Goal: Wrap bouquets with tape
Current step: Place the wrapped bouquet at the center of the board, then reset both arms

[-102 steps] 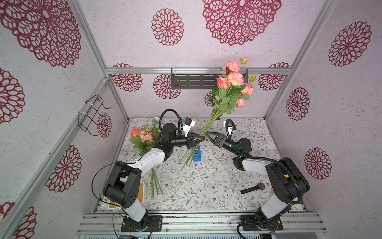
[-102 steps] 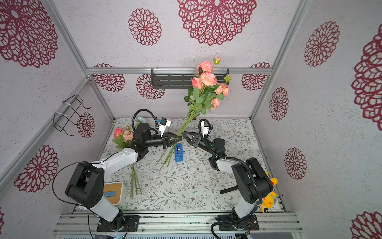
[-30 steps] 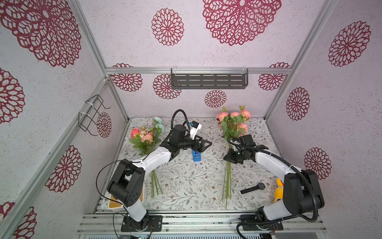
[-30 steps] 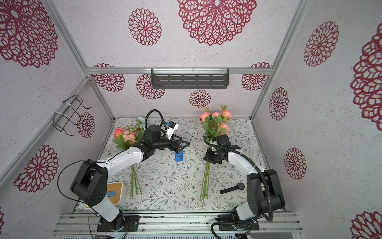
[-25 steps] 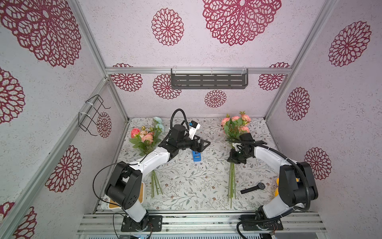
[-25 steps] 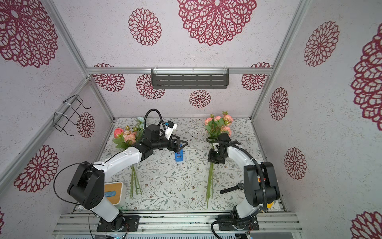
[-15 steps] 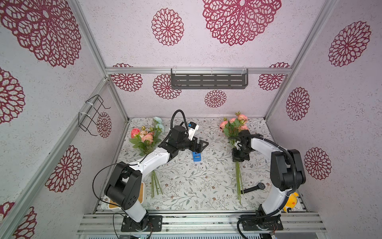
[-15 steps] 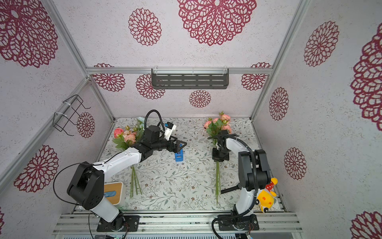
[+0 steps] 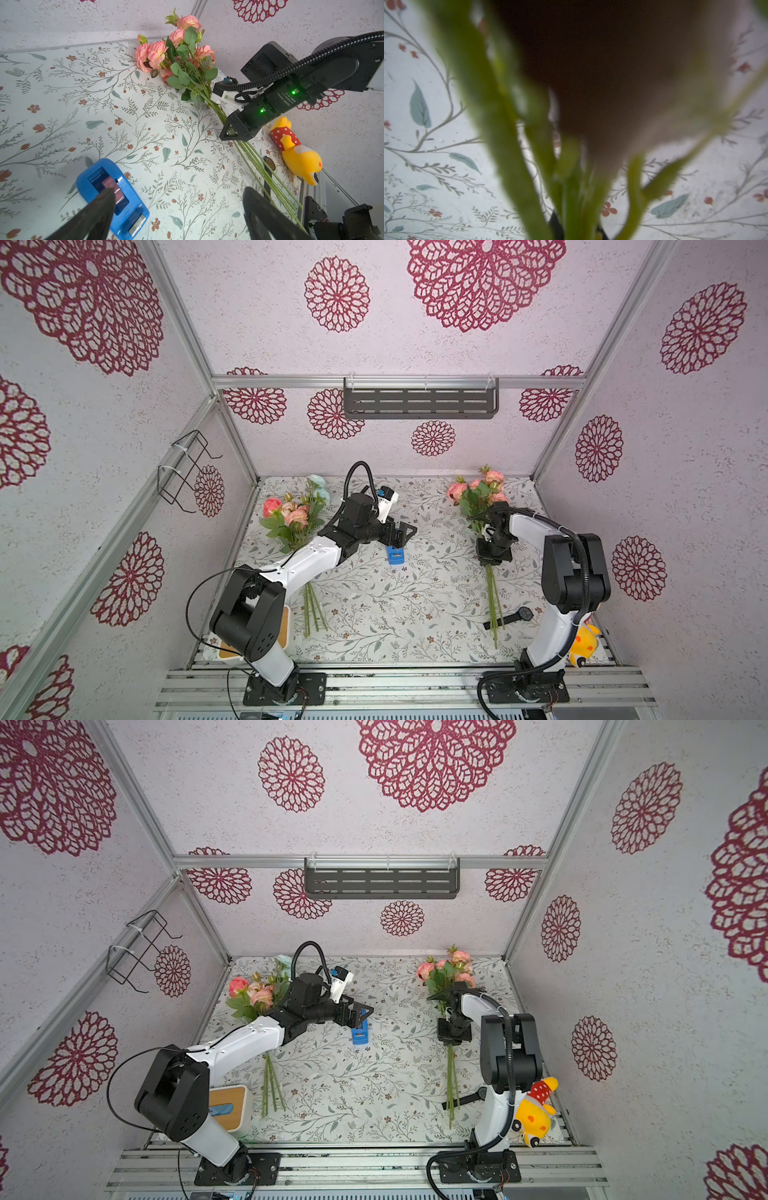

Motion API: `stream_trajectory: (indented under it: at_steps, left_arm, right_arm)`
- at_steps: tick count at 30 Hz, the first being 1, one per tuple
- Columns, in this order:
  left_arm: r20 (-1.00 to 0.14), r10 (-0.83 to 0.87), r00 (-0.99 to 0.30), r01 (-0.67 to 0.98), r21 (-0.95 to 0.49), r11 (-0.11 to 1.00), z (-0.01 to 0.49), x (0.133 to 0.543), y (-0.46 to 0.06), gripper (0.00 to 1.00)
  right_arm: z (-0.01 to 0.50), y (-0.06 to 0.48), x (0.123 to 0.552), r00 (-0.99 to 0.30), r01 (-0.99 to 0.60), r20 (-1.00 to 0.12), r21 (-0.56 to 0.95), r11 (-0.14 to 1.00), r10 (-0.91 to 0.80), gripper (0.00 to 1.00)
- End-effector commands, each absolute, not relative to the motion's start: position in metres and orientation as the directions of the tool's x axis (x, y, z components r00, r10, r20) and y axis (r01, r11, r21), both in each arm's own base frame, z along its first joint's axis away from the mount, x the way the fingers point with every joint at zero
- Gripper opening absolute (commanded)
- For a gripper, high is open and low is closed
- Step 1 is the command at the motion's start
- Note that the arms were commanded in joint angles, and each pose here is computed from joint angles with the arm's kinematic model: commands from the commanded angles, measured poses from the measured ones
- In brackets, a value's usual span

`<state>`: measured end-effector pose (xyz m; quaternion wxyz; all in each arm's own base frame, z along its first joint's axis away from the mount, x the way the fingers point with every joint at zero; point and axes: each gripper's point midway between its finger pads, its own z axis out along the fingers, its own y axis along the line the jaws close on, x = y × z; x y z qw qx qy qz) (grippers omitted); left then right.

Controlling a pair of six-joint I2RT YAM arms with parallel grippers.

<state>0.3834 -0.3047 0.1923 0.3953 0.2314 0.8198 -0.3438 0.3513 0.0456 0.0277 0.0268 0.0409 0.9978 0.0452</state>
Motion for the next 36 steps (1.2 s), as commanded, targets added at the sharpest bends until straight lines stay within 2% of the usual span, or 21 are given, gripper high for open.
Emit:
stream_trajectory:
  at_steps: [1,8,12,13,15,18,21,24,28,32,35,36]
  left_arm:
    - [-0.819,0.124,-0.561,0.654,-0.346,0.673,0.196,0.382,-0.3,0.98]
    - [-0.82,0.14,-0.555,0.648,-0.321,0.69,0.197,0.386,-0.296,0.98]
    - [-0.824,0.136,-0.551,0.615,-0.29,0.733,0.202,0.394,-0.282,0.98]
    - [-0.829,0.123,-0.546,0.599,-0.284,0.748,0.206,0.397,-0.275,0.98]
    - [-0.844,0.102,-0.526,0.557,-0.252,0.791,0.215,0.405,-0.257,0.98]
    - [-0.873,0.126,-0.47,0.438,-0.107,0.893,0.228,0.416,-0.213,0.98]
    - [-0.89,0.191,-0.414,0.203,0.114,0.972,0.235,0.425,-0.146,0.98]
    - [-0.909,0.175,-0.378,0.038,0.173,0.984,0.236,0.428,-0.084,0.98]
    - [-0.927,0.03,-0.374,-0.123,0.082,0.989,0.215,0.425,-0.003,0.98]
    - [-0.922,-0.01,-0.386,-0.28,0.106,0.954,0.183,0.422,0.048,0.98]
    - [-0.909,-0.005,-0.417,-0.282,0.124,0.951,0.153,0.428,0.059,0.98]
    - [-0.908,0.011,-0.418,-0.29,0.144,0.946,0.148,0.428,0.062,0.98]
  right_arm:
    - [0.032,0.04,0.349,-0.994,0.082,-0.06,0.08,0.993,0.087,0.23]
    - [0.038,0.034,0.347,-0.992,0.09,-0.082,0.052,0.995,0.095,0.42]
    - [0.076,0.031,0.365,-0.964,0.108,-0.239,0.06,0.992,0.12,0.59]
    - [0.089,0.03,0.371,-0.947,0.117,-0.293,0.062,0.991,0.13,0.89]
    - [0.115,0.025,0.382,-0.906,0.136,-0.396,0.066,0.988,0.151,0.99]
    - [0.152,0.017,0.401,-0.805,0.148,-0.57,0.074,0.986,0.164,0.99]
    - [0.186,0.007,0.417,-0.646,0.138,-0.746,0.099,0.985,0.165,0.98]
    - [0.206,-0.021,0.42,-0.433,0.217,-0.877,0.123,0.968,0.209,0.98]
    - [0.207,-0.063,0.406,-0.232,0.317,-0.94,0.168,0.933,0.248,0.98]
    - [0.174,-0.086,0.396,-0.296,0.381,-0.945,0.017,0.925,0.139,0.98]
    - [0.16,-0.085,0.386,-0.205,0.356,-0.973,0.027,0.934,0.107,0.98]
    - [0.162,-0.081,0.387,-0.214,0.326,-0.971,0.027,0.945,0.102,0.98]
